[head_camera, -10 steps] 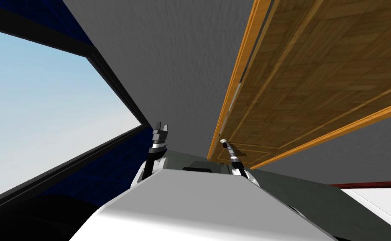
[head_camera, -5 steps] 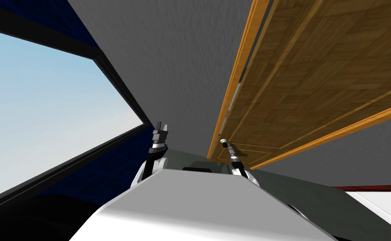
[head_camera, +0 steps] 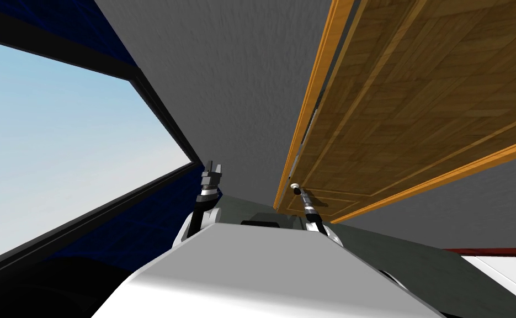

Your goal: Pull the door open

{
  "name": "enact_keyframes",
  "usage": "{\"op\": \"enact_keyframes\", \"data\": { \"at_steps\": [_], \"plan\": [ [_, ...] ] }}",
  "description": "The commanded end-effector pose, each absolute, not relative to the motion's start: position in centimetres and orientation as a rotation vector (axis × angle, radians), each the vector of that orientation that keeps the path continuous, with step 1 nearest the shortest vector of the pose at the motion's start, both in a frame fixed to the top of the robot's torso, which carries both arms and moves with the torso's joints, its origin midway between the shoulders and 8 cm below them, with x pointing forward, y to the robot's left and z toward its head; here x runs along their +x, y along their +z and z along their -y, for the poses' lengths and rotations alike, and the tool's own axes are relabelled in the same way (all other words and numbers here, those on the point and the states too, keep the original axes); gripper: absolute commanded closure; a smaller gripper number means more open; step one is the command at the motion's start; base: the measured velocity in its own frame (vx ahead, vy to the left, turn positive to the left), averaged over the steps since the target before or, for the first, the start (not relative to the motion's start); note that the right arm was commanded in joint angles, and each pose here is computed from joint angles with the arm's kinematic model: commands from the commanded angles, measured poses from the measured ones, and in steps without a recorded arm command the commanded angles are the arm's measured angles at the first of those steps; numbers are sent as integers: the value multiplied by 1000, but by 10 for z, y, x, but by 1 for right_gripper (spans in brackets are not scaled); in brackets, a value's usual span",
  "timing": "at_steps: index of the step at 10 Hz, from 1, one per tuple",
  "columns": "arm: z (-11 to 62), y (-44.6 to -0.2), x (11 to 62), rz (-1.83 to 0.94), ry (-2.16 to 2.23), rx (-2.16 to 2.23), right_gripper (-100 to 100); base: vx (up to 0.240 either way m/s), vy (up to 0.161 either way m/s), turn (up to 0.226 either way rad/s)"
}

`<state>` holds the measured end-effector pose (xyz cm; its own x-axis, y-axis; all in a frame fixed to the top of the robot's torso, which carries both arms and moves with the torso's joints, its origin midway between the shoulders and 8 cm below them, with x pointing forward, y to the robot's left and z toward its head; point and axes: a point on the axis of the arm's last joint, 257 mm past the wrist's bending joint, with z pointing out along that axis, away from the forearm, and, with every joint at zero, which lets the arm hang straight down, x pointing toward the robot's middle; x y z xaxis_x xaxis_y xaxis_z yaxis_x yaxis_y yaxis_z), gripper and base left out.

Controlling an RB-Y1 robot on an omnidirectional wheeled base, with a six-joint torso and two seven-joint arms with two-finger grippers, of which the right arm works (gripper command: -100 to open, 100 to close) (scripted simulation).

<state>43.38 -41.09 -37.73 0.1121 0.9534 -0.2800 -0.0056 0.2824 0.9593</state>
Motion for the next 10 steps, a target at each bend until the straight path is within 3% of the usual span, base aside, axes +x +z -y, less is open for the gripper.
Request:
{"op": "enact_keyframes", "data": {
  "at_steps": [1, 10],
  "plan": [
    [395, -380, 437, -1223, 989, 1059, 100, -39, -21, 32],
    [396, -379, 438, -1101, 1163, 1232, 100, -35, -15, 35]
  ]
}}
